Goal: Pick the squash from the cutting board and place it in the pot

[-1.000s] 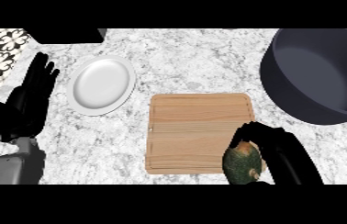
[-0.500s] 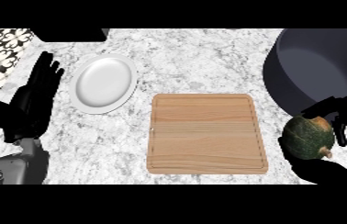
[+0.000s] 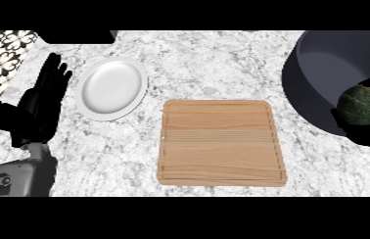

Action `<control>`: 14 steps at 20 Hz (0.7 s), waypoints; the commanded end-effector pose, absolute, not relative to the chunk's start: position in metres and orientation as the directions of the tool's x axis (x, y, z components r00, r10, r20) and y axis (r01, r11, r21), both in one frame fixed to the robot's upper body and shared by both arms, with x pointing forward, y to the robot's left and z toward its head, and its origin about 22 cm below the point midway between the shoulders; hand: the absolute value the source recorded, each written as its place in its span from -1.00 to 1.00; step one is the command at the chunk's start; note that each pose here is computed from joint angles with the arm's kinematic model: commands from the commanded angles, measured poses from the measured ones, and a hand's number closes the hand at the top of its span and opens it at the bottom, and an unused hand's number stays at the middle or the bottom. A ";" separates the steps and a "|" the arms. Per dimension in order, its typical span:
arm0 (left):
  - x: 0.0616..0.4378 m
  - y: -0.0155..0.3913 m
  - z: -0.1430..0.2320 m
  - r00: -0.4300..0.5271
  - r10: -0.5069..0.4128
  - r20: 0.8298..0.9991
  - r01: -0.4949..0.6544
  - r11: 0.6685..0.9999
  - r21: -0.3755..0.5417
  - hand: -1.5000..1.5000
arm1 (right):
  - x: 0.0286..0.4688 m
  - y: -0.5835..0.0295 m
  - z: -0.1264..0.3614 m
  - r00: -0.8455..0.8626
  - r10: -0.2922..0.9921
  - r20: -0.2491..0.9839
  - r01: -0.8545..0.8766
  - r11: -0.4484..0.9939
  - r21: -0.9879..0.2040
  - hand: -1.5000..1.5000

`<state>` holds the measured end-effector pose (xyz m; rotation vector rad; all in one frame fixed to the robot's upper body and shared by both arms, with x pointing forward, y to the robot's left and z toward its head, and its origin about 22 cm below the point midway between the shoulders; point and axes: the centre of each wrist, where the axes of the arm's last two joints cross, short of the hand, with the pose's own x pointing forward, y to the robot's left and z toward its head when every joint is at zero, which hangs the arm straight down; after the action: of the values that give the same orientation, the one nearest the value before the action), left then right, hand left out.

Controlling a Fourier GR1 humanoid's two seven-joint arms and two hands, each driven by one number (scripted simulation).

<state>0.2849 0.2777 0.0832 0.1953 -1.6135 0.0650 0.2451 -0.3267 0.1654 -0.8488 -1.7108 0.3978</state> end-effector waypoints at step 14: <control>0.294 0.274 0.095 -0.057 -0.093 0.994 -0.140 0.987 0.085 0.00 | 0.338 -0.409 0.092 0.128 0.917 0.378 0.465 0.282 -0.839 1.00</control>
<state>0.2885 0.2736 0.0870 0.1798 -1.6257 0.0484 0.3173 -0.3966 0.1151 -1.2653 -1.5483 0.4898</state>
